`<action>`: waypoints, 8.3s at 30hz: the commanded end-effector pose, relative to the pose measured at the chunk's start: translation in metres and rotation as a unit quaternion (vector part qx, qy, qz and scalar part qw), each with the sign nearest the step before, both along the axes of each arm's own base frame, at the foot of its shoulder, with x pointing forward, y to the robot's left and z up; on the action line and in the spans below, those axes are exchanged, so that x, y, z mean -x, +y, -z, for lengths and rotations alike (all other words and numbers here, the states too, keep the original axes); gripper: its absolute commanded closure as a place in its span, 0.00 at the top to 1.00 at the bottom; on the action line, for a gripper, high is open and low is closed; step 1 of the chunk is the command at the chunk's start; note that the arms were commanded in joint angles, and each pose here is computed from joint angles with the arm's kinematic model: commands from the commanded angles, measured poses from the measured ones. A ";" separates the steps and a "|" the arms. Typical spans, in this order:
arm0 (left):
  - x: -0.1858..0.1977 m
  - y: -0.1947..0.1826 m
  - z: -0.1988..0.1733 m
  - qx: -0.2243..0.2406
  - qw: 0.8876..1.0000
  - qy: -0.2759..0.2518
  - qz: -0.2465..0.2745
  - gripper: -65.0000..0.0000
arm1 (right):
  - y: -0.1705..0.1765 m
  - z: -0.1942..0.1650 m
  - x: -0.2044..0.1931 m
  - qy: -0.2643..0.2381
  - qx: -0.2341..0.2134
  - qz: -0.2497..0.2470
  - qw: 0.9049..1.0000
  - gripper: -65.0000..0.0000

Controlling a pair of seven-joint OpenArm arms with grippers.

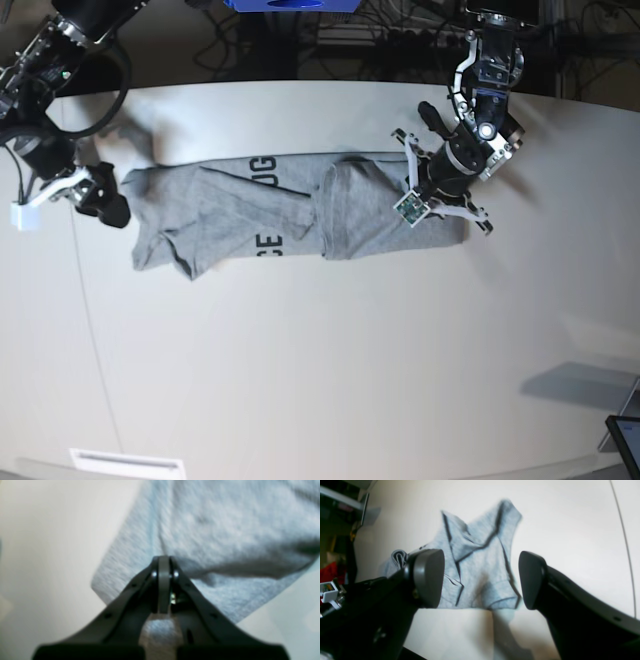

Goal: Fold the T-shirt properly
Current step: 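Move the right gripper to the strip's other end and grasp it, then move the left gripper to the strip's folded end and grasp it, then fold the strip end with the right gripper toward the left gripper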

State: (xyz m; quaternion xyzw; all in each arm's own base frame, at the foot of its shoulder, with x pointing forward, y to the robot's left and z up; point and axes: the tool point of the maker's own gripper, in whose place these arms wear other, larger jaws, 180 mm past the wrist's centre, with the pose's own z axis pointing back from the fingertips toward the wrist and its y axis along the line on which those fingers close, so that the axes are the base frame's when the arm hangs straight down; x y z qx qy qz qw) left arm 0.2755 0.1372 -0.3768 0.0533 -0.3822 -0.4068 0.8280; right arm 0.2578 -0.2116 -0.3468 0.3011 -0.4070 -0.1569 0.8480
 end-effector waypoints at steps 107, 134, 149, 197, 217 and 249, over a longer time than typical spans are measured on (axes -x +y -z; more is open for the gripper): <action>0.024 0.092 0.020 0.019 0.993 0.052 -0.103 0.00 | 0.074 0.034 -0.030 0.048 -0.081 -0.115 0.989 0.00; 0.012 0.088 0.017 0.047 0.992 0.044 -0.106 0.00 | 0.077 0.003 -0.034 0.012 -0.027 -0.152 0.988 0.00; 0.007 0.045 0.025 0.057 0.996 0.056 -0.049 0.00 | 0.100 -0.021 -0.027 -0.016 0.001 -0.194 0.981 0.00; 0.007 -0.087 0.055 0.112 0.986 0.103 0.068 0.00 | 0.133 -0.071 -0.024 -0.102 -0.097 -0.214 0.967 0.00; 0.010 -0.110 0.053 0.127 0.984 0.101 0.072 0.00 | 0.166 -0.062 -0.021 -0.087 -0.138 -0.237 0.958 0.00; 0.010 -0.108 0.054 0.125 0.984 0.102 0.070 0.00 | 0.208 -0.063 0.002 -0.075 -0.197 -0.282 0.936 0.56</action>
